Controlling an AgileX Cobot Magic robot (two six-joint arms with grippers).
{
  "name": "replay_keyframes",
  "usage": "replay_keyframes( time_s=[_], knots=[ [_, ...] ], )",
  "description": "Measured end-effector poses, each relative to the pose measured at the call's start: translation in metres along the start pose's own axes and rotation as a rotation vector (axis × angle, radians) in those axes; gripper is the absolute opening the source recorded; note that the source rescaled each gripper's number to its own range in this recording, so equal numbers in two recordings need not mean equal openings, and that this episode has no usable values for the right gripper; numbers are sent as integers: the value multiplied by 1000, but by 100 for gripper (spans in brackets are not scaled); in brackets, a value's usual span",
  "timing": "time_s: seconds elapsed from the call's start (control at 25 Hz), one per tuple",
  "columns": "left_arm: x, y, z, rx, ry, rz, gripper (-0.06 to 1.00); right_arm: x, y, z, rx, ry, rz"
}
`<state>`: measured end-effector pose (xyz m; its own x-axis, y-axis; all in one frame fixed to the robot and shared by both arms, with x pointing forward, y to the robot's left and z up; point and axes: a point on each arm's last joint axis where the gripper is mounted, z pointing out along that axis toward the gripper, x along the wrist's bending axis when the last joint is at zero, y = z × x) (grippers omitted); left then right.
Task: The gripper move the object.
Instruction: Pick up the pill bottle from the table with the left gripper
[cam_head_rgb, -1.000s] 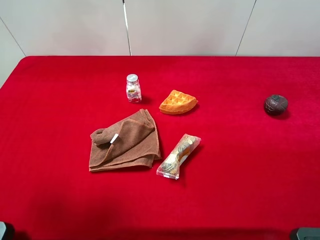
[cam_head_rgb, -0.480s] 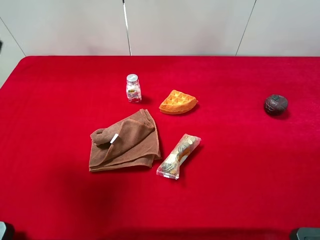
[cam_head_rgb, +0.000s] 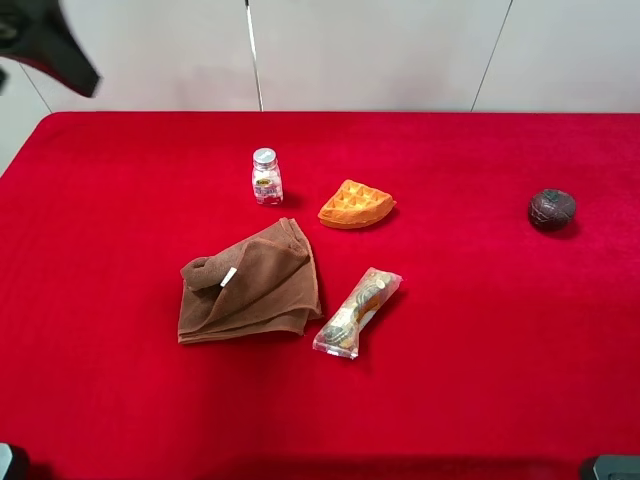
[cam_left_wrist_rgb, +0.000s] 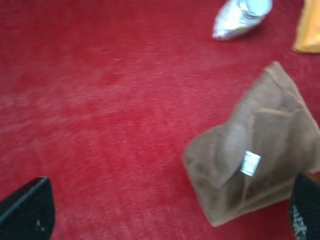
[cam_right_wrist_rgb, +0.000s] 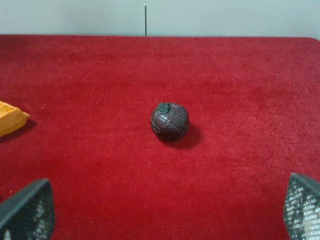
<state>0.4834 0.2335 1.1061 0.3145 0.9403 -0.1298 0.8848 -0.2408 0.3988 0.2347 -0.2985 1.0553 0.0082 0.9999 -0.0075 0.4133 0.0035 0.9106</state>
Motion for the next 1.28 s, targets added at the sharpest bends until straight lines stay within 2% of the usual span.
replay_keyframes(
  time_s=[0.24,0.4,0.56,0.8,0.92,1.28],
  knots=[
    [-24,16,25,66,-43,84,91,0,0,0,0,0,0],
    [-24,24,39,112,-45,86,91,0,0,0,0,0,0],
    [-22,34,54,172,-36,89,90,0,0,0,0,0,0],
    [-24,50,72,209,-29,112,90,0,0,0,0,0,0],
    [-35,62,86,226,5,184,90,0,0,0,0,0,0],
    [-56,83,134,294,17,251,90,0,0,0,0,0,0]
  ],
)
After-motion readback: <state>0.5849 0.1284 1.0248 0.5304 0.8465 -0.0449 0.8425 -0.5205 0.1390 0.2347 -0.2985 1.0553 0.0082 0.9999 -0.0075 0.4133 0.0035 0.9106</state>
